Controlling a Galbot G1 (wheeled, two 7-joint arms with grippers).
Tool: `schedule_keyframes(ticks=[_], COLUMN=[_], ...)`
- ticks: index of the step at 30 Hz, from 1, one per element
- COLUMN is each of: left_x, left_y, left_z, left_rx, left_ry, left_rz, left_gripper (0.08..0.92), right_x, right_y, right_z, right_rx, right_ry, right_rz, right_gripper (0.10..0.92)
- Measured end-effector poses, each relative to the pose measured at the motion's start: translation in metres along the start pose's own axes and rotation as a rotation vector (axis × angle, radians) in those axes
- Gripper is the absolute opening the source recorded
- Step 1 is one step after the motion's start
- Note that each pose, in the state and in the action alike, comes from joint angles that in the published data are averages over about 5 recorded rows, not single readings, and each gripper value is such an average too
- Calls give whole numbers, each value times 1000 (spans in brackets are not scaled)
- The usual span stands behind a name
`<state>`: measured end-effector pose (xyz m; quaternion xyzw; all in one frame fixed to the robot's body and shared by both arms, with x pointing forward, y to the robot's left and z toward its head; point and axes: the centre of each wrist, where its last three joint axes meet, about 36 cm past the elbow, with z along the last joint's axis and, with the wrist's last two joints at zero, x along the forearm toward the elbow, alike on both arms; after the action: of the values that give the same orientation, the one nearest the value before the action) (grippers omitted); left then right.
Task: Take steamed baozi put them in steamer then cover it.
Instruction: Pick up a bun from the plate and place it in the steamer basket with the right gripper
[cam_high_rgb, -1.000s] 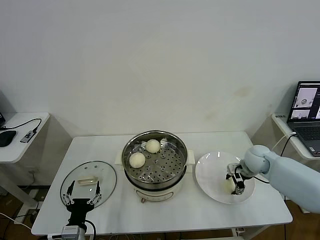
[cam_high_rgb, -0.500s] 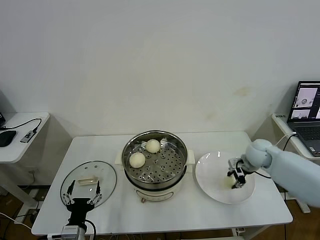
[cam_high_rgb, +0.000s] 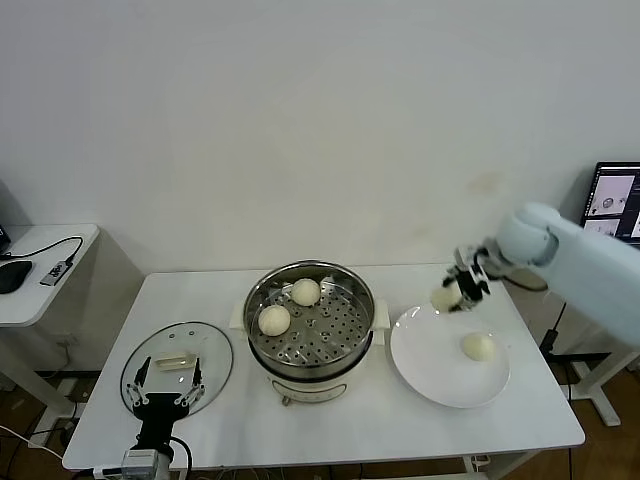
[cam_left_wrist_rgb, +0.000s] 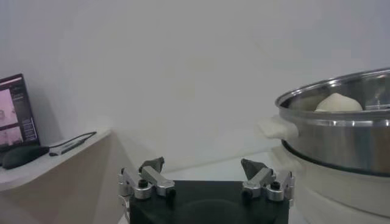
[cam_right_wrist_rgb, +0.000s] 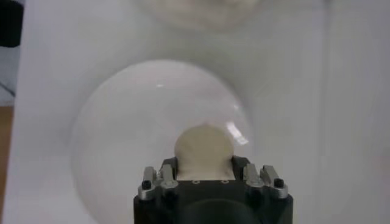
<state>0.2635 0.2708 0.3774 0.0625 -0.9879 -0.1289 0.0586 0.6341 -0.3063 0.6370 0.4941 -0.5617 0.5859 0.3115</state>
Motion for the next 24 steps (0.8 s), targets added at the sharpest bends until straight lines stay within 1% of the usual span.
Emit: schedule_keyframes(ticks=[5, 10, 17, 24], left_x=[2, 4, 4, 4], left_y=[1, 1, 5, 5], left_z=[0, -1, -2, -3], left_rx=[2, 9, 7, 13], left_ry=[0, -1, -4, -8], left_rz=[-3, -9, -20, -28], left_gripper=[823, 823, 823, 823], right_x=[21, 20, -6, -40], right_y=[-26, -38, -38, -27], right_z=[-47, -100, -166, -213], right_rx=[100, 216, 398, 570], right_ry=[-57, -123, -193, -221], right_rz=[33, 23, -31, -97], right_gripper=[560, 560, 560, 560])
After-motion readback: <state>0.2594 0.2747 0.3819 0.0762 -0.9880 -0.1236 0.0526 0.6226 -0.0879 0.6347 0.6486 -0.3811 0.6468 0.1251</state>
